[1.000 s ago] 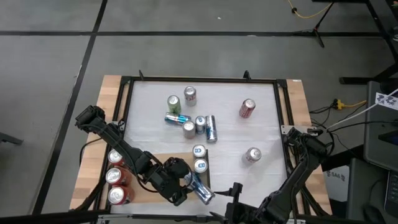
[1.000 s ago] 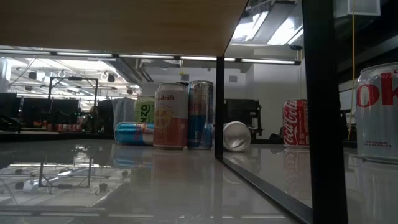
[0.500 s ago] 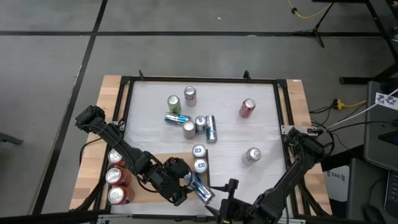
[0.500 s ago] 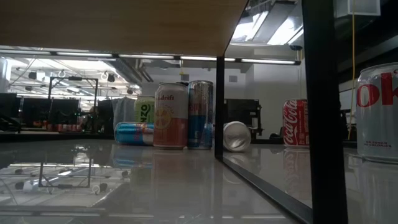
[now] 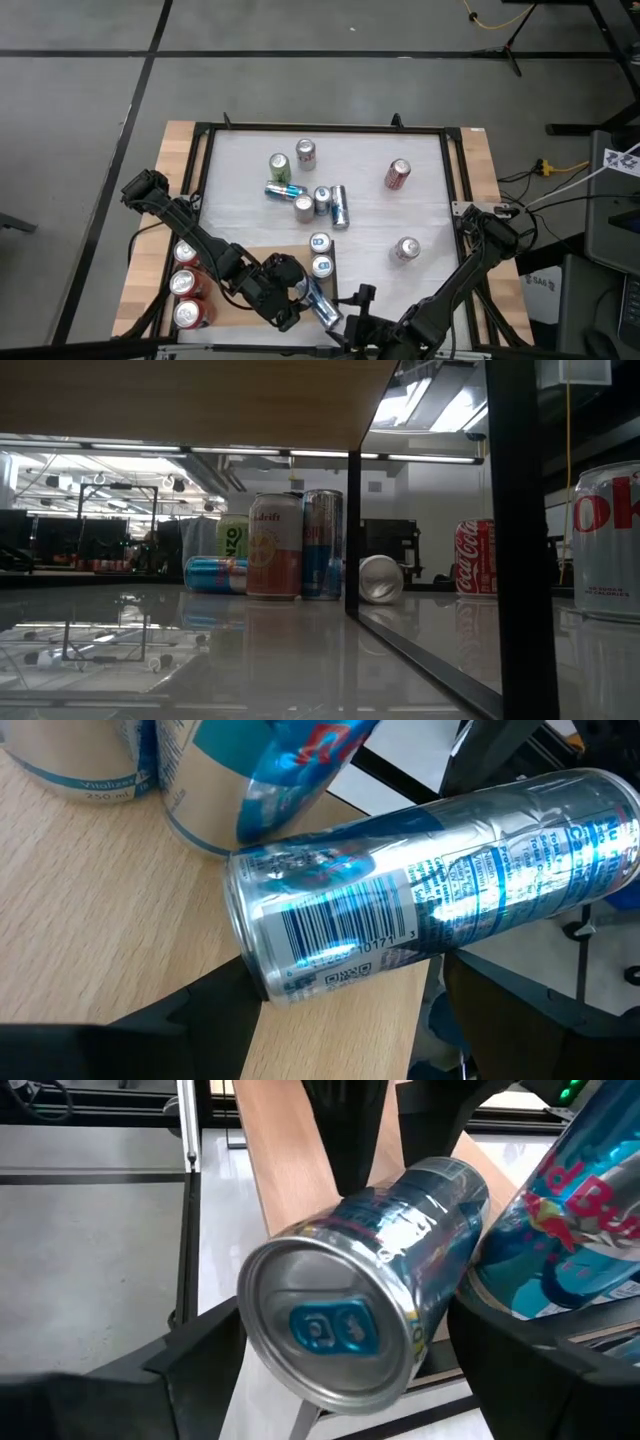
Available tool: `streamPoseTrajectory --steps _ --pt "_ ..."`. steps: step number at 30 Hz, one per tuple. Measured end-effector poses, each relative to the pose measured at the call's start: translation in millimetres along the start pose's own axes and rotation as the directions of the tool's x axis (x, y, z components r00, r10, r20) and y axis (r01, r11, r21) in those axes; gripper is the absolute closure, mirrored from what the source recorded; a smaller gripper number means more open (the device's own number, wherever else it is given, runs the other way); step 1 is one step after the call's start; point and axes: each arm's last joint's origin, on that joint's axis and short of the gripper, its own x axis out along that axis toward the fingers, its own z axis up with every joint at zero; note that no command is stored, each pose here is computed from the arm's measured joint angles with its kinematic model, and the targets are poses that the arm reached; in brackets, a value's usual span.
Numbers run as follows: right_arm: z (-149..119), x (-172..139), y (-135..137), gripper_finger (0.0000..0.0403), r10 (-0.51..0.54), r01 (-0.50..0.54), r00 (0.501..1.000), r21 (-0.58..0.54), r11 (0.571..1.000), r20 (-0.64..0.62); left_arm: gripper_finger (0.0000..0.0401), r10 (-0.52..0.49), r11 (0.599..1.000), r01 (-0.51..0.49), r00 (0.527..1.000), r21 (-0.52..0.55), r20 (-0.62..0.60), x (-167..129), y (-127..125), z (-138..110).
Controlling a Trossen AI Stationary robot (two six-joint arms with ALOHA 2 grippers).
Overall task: Place canned beverage on shelf
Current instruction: Put the blue soda can on the shelf aligned with the blue soda cans
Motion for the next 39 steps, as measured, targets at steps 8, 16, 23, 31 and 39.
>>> streamPoseTrajectory --steps 8,16,23,31,39 --pt "1 2 -2 0.0075 -0.027 0.027 1.000 0.003 1.000 0.016 0.0106 0.002 1.000 -0.002 1.000 -0.002 0.004 0 0 0" --pt "1 2 -2 0.0130 -0.035 0.035 0.999 0.001 0.999 0.020 0.0106 0.005 1.000 -0.005 1.000 -0.002 0.003 0 0 0" --pt "1 2 -2 0.0150 -0.034 0.034 0.999 0.007 0.999 0.020 0.0106 -0.002 1.000 0.002 1.000 -0.002 -0.011 0 0 -1" --pt "19 -8 -2 0.0151 -0.006 0.006 1.000 0.029 1.000 0.026 0.0106 -0.023 1.000 0.023 0.999 -0.004 -0.032 0 -1 -1" --pt "42 -20 -6 0.0152 0.016 -0.018 0.999 0.057 0.998 0.035 0.0106 -0.067 0.998 0.067 0.997 -0.016 -0.027 0 -5 0"
